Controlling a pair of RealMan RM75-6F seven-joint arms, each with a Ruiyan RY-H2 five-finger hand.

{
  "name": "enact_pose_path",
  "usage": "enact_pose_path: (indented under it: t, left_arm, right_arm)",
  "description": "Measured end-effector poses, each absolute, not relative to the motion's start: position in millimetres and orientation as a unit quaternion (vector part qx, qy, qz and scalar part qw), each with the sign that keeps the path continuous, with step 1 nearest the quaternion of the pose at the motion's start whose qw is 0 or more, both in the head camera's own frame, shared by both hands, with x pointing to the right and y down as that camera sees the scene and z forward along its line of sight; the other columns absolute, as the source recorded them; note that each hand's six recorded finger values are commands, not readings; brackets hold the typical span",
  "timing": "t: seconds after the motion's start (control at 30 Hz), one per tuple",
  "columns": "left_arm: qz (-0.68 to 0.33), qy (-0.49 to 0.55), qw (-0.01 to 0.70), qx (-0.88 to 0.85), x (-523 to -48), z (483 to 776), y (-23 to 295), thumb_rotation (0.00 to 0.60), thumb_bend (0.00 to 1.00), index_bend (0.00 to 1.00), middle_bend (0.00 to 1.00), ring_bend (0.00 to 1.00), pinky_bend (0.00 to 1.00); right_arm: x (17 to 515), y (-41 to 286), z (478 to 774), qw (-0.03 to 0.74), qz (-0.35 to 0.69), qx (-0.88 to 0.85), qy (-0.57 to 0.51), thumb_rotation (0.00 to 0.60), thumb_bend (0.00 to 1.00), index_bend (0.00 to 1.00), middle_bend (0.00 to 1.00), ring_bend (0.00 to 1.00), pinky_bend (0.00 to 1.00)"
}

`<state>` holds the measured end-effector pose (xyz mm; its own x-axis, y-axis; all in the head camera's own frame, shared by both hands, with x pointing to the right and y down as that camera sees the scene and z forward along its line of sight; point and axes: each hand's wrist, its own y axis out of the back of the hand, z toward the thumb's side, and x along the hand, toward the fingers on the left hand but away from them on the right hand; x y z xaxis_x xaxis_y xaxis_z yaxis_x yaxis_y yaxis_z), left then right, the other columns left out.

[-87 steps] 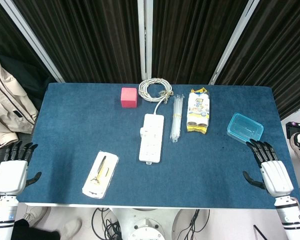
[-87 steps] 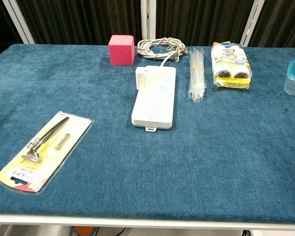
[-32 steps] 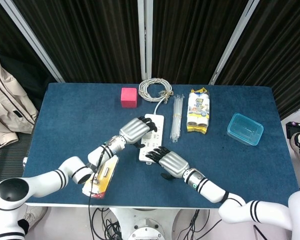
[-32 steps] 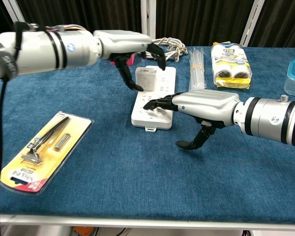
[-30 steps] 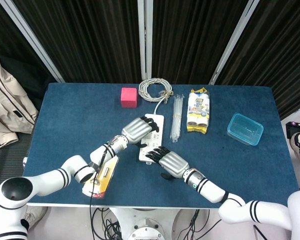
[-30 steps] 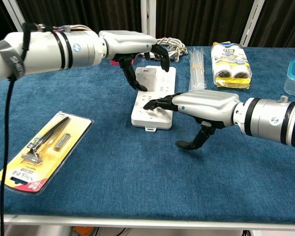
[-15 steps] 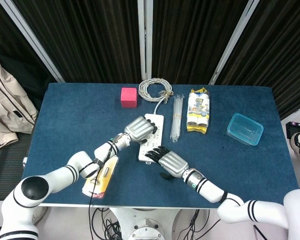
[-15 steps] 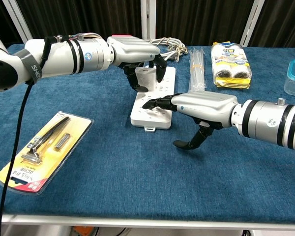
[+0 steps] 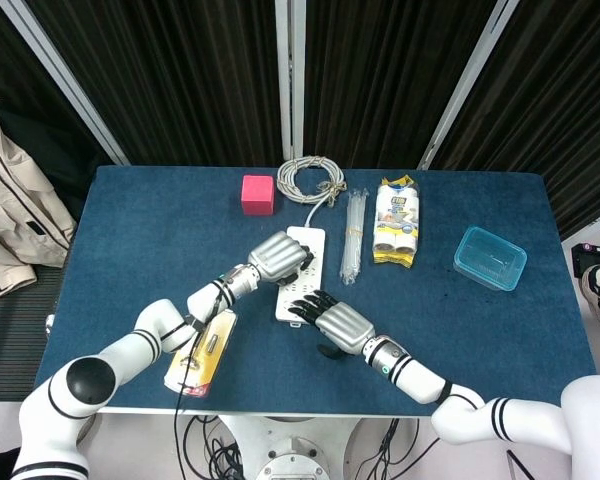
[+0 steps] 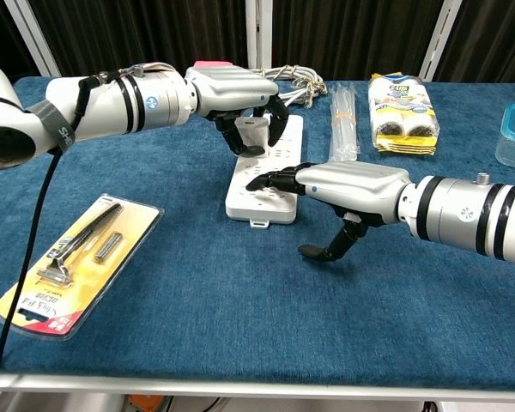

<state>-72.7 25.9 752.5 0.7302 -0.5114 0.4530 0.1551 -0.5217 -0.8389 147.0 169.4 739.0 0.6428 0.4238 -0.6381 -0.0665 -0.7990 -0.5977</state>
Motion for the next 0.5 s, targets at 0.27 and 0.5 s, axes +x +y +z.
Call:
enact_pose_path:
  t: [0.27,0.5]
  left_arm:
    - [-0.339,0.117,0.471,-0.806,-77.8,755.0,23.6,0.6,0.46,0.62,0.75,0.72,0.9]
    - [-0.329,0.126,0.475,-0.806,-83.2,752.0,19.4,0.6,0.49,0.64,0.78,0.75,0.93]
  right_arm:
    - [146.8,172.1,743.8,0.292,0.415,-0.856,-0.098,0.6,0.33,0.0,0.09,0.0,0.0]
    - [147.3,173.1,745.2,0.289,0.417,-0.856,-0.098,0.6,0.33,0.0,0.09,0.0,0.0]
